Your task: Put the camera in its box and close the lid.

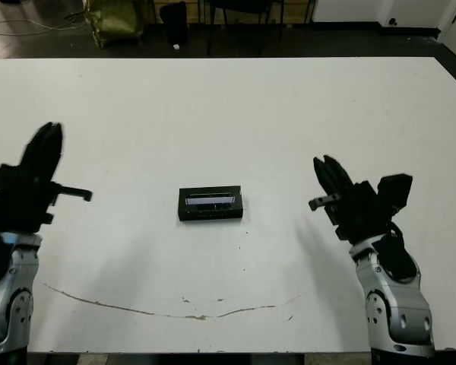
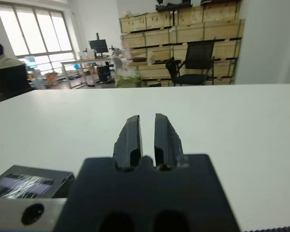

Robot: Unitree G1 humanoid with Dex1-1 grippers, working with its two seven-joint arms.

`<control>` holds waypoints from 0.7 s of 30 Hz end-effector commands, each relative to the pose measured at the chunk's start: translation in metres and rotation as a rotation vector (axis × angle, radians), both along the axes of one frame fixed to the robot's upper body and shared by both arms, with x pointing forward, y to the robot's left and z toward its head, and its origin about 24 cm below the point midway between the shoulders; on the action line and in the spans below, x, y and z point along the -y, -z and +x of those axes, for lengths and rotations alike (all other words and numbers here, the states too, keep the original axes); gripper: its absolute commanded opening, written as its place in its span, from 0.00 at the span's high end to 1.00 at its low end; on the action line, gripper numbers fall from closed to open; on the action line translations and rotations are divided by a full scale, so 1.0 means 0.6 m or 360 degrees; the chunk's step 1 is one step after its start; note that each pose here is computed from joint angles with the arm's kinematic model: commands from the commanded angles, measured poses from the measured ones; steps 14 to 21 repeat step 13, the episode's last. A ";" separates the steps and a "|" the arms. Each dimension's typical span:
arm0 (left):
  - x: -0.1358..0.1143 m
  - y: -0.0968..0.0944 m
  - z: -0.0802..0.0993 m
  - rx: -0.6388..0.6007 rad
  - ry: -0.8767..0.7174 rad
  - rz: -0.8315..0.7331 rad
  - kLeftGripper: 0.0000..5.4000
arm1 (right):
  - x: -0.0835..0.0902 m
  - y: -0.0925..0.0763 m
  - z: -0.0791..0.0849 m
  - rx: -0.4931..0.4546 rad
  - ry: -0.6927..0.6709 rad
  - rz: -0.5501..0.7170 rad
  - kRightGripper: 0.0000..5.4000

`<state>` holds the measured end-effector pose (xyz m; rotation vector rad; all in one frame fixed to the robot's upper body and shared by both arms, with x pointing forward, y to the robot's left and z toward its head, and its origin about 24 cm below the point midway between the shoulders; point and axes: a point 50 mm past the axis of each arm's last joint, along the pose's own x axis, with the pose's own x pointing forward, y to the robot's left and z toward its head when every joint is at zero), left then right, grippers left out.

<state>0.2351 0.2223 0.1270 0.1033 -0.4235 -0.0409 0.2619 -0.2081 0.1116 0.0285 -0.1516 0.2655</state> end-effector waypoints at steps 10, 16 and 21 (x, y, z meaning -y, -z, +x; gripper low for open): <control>0.005 0.086 0.010 -0.0140 -0.0087 -0.0162 1.00 | -0.025 0.025 0.001 0.0067 0.0150 -0.0141 1.00; 0.009 0.076 0.016 -0.0156 -0.0072 -0.0148 1.00 | -0.027 0.032 -0.002 0.0063 0.0141 -0.0129 1.00; 0.009 0.076 0.016 -0.0156 -0.0072 -0.0148 1.00 | -0.027 0.032 -0.002 0.0063 0.0141 -0.0129 1.00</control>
